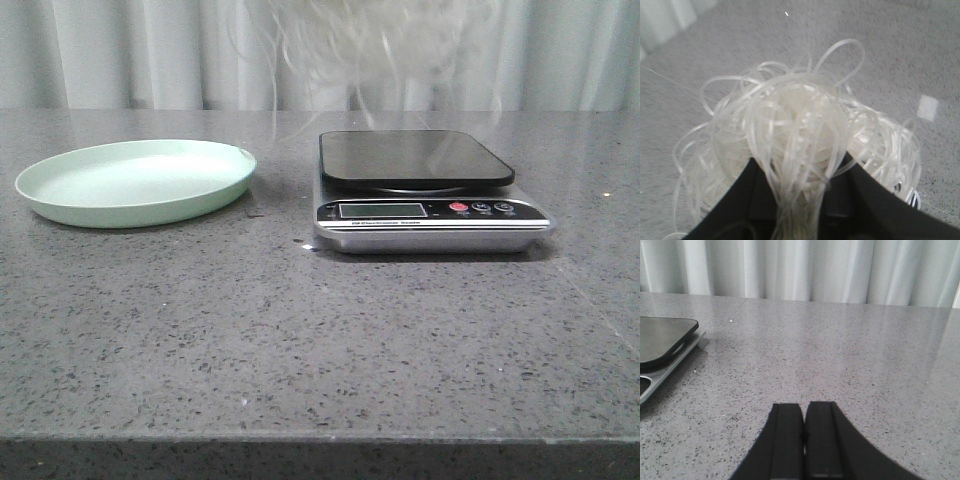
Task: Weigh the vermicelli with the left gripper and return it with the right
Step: 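Lift the vermicelli with the left gripper and carry it onto the scale, then open the left gripper and withdraw it from the vermicelli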
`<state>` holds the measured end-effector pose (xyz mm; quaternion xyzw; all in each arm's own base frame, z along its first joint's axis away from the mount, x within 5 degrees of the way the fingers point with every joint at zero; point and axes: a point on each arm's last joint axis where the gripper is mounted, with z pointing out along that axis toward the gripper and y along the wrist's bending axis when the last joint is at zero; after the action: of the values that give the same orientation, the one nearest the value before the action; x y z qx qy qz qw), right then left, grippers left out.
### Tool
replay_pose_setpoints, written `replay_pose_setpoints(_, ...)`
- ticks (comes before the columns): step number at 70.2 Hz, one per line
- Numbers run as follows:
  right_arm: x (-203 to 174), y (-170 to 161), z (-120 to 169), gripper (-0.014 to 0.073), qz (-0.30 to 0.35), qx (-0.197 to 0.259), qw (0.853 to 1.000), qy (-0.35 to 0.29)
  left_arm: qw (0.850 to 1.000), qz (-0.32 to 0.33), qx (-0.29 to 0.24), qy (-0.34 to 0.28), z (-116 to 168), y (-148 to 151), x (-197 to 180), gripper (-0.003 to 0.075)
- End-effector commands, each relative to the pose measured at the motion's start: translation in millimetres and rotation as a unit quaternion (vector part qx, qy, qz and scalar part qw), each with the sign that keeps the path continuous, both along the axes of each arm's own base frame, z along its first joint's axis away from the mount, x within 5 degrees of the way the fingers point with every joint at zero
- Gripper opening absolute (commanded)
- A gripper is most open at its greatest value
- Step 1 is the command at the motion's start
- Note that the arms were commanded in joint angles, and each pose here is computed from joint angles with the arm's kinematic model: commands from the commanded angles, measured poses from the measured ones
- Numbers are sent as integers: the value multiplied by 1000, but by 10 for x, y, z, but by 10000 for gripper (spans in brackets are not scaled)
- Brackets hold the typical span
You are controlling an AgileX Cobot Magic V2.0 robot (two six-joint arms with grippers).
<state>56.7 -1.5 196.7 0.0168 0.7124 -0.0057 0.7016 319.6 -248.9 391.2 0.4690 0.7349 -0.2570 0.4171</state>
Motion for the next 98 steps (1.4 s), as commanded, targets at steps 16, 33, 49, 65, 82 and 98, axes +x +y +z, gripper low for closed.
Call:
replay_pose_setpoints(16, -18, -8, 101, 151, -6, -7, 999, -48, 999, 17, -29, 3, -167, -222, 176, 145)
replay_pose_setpoints(33, -18, -8, 101, 151, -6, -7, 999, -48, 999, 18, -18, 29, -409, -300, 285, 145)
replay_pose_setpoints(49, -18, -8, 101, 151, -6, -7, 999, -48, 999, 18, -16, 28, -411, -298, 286, 167)
replay_pose_setpoints(65, -18, -8, 101, 151, -6, -7, 999, -48, 999, 18, -16, 28, -411, -298, 286, 379)
replay_pose_setpoints(82, -18, -8, 101, 151, -6, -7, 999, -48, 999, 17, -23, 15, -286, -262, 236, 497)
replay_pose_setpoints(98, -20, -9, 121, 151, -7, -7, 998, -59, 999, 28, -38, -20, 55, -44, 131, 494)
